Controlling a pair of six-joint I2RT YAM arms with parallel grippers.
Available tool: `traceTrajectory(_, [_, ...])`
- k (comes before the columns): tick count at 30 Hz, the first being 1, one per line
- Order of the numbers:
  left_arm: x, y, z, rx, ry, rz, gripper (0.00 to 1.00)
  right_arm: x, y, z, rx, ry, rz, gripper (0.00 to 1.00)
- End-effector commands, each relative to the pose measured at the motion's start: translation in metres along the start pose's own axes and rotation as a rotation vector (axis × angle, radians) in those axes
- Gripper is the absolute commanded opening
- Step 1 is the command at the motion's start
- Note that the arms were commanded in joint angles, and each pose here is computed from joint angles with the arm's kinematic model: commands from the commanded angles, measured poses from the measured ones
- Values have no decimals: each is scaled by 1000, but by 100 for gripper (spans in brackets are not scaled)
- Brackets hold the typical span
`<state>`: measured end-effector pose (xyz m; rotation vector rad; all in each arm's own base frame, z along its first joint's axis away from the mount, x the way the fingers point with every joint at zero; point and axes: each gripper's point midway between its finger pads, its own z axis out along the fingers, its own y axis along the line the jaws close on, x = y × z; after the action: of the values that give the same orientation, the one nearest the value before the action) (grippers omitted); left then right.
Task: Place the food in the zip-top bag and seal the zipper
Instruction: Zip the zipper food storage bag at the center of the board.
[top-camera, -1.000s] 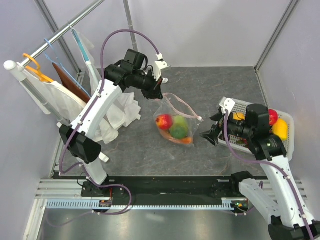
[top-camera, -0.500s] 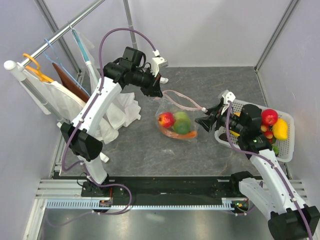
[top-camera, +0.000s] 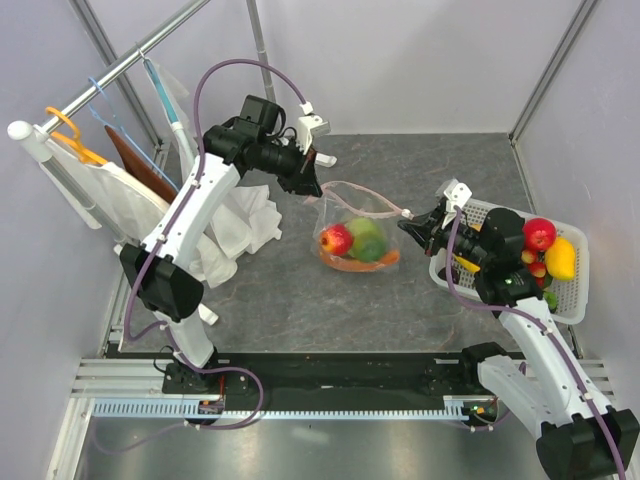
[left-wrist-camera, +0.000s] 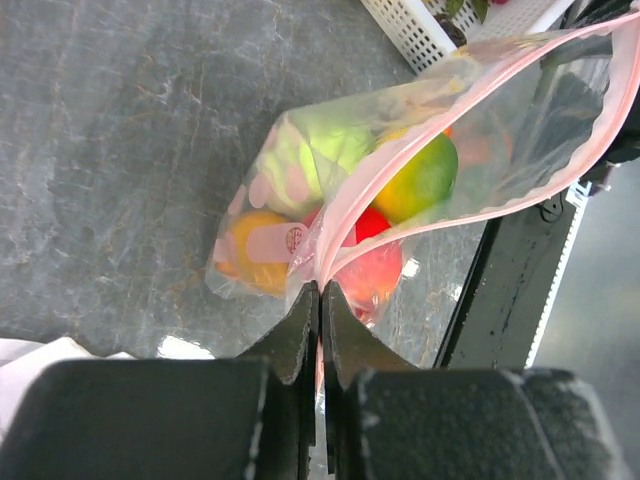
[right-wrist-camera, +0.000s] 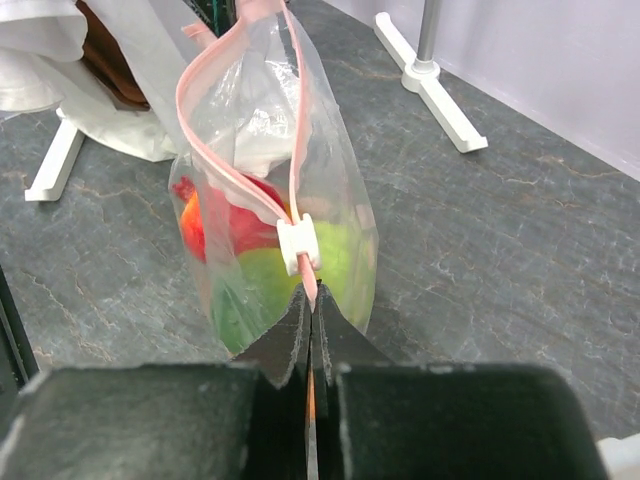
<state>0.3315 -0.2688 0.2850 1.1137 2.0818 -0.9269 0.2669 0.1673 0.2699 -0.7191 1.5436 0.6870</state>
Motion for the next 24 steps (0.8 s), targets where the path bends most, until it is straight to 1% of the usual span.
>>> traceTrajectory(1, [-4,-9,-14,14,-15,76,24,-28,-1,-1,-9,-55,-104,0])
traceTrajectory(3, [-9,-4,-20,-31,-11,122,46,-17,0,-1,-26,10,-92,0])
traceTrajectory(4, [-18,-9,-30,-36,-35,185,58,-16,1,-3,-32,37,-88,0])
traceTrajectory(5, [-23,-16,-34,-27,-53,222,69,-15,2,-4,-43,46,-120,0])
traceTrajectory(6, [-27,-27,-38,11,-79,264,81,-15,5,-5,-56,50,-127,0])
traceTrajectory(7, [-34,-35,-41,22,-105,334,97,-16,7,-6,-67,49,-132,0])
traceTrajectory(8, [-40,-54,-43,44,-126,395,98,-17,9,-7,-73,47,-133,0])
traceTrajectory(10, [-39,-74,-37,85,-137,480,98,-19,11,-8,-83,42,-127,0])
traceTrajectory(11, [-48,-97,-35,112,-179,563,98,-19,12,-8,-86,42,-123,0])
traceTrajectory(12, [-41,-100,-25,113,-163,581,98,-19,13,-7,-90,44,-117,0])
traceTrajectory(13, [-43,-108,-20,113,-176,613,98,-19,12,-7,-87,45,-116,0])
traceTrajectory(14, [-48,-124,-13,133,-205,661,97,-20,13,-7,-88,42,-119,0])
traceTrajectory(16, [-46,-132,1,154,-200,689,91,-23,13,-8,-88,36,-122,0])
traceTrajectory(17, [-48,-143,9,172,-208,714,88,-25,13,-8,-88,31,-123,0])
traceTrajectory(19, [-50,-152,25,190,-194,744,77,-28,14,-9,-88,26,-121,0])
traceTrajectory(20, [-55,-151,33,176,-194,759,74,-30,15,-9,-91,22,-124,0])
traceTrajectory(24, [-64,-154,54,160,-210,784,72,-33,18,-13,-99,7,-147,0])
